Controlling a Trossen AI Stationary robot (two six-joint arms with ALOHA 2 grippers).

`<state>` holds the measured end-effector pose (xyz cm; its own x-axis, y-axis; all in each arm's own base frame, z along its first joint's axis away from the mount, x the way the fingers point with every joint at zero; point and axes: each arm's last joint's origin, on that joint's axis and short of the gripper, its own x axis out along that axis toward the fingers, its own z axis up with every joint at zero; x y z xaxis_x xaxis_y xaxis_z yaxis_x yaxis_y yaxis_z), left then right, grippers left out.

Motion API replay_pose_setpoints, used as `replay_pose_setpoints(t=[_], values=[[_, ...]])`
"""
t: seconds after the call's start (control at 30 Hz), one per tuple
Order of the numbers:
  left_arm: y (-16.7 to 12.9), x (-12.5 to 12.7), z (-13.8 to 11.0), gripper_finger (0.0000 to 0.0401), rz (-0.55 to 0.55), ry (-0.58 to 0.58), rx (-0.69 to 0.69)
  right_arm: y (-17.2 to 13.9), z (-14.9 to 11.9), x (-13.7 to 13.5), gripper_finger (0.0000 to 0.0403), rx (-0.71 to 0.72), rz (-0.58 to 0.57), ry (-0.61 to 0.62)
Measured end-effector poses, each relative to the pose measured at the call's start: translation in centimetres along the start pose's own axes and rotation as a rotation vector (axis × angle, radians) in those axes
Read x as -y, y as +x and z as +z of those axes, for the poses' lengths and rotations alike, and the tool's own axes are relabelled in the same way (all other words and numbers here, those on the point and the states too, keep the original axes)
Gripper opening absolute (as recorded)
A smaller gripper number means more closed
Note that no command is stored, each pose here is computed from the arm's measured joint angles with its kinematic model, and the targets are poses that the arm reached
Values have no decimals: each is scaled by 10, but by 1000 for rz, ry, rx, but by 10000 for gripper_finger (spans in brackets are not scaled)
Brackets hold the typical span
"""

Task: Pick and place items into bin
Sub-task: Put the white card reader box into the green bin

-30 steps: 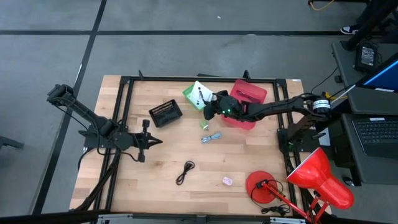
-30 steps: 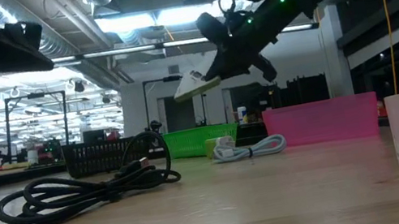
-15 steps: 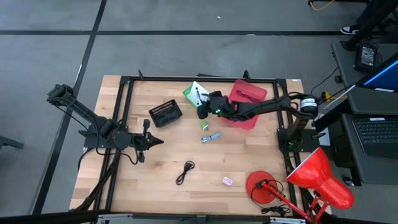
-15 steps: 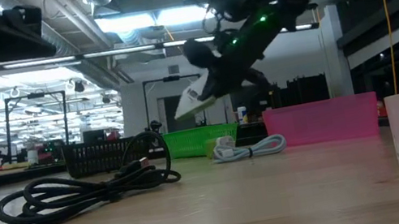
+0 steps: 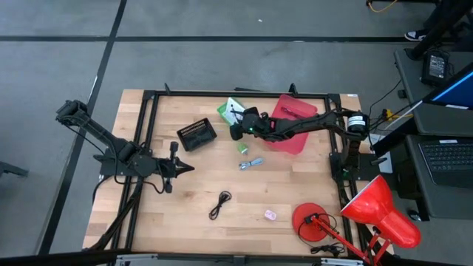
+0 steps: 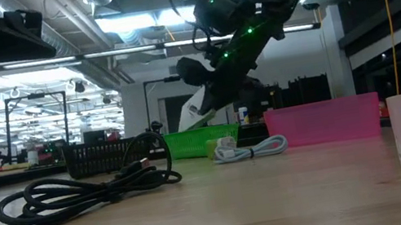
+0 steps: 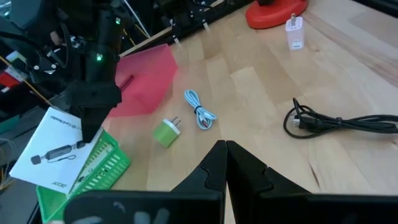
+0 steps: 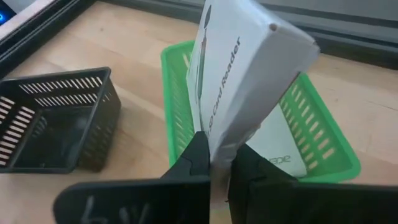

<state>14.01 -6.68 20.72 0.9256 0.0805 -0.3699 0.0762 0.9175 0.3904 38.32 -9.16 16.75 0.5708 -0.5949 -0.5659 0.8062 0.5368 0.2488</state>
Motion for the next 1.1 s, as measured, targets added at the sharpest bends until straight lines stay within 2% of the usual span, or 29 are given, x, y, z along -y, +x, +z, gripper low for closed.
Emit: replay_pose_setpoints(t=[0.3,0.67,1.1], values=[[0,0,0,2,0,-7,-1,3,-2,-1,8,9,7,-6],[0,0,0,2,0,-7,-1,3,-3,0,45,-7,9,-8],[0,0,0,2,-1,-7,-1,4,-2,1,54,-10,9,-9]])
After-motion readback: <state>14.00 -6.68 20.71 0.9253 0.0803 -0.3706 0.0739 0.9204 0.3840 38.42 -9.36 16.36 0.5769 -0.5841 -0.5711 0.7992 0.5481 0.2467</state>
